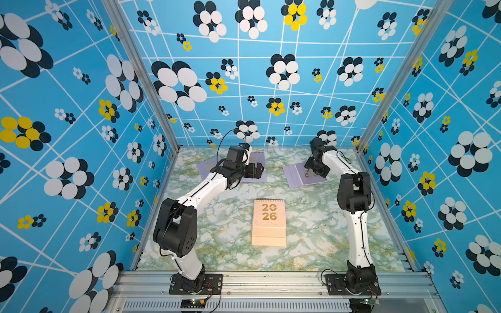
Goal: Stack the calendars
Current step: Adjust the calendar at the center of the board.
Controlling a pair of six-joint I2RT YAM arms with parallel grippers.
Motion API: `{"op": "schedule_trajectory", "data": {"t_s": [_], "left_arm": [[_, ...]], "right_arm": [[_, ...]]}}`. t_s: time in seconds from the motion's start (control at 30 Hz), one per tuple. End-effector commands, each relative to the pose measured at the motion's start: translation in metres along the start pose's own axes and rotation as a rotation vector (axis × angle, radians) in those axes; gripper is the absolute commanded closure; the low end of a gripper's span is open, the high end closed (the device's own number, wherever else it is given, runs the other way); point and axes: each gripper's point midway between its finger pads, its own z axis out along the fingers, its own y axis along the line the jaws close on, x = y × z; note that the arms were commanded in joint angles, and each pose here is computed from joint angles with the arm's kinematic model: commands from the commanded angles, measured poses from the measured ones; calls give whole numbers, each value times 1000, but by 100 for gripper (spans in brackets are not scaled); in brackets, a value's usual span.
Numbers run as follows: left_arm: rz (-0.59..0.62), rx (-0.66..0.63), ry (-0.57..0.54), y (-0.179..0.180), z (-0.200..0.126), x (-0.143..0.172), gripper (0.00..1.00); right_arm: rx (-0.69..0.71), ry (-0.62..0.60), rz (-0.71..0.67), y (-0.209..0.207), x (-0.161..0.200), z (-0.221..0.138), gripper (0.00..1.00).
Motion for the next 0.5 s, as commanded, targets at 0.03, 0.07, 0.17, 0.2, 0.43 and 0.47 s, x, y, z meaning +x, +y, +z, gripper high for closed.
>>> {"op": "schedule_trajectory", "data": {"t_s": [0.03,0.07,0.17,0.2,0.43,0.47], "left_arm": [[20,0,-39,-2,-12,-7,1],[21,0,-39,-2,-12,-7,0],[21,3,-41,-2,-12,-7,1],[23,4,-40,-3,-12,-7,0],[23,5,-41,-3,-12,-7,0],[23,5,-42,-3,-12,-7,1]], "right_arm": [[63,63,33,-28,19,9,17],[67,62,32,-30,21,8,17],[86,62,58,-47,14,11,17],[88,63,65,-50,14,11,17],[107,55,85,-68,8,12,16],[107,54,83,-69,6,11,16]]}}
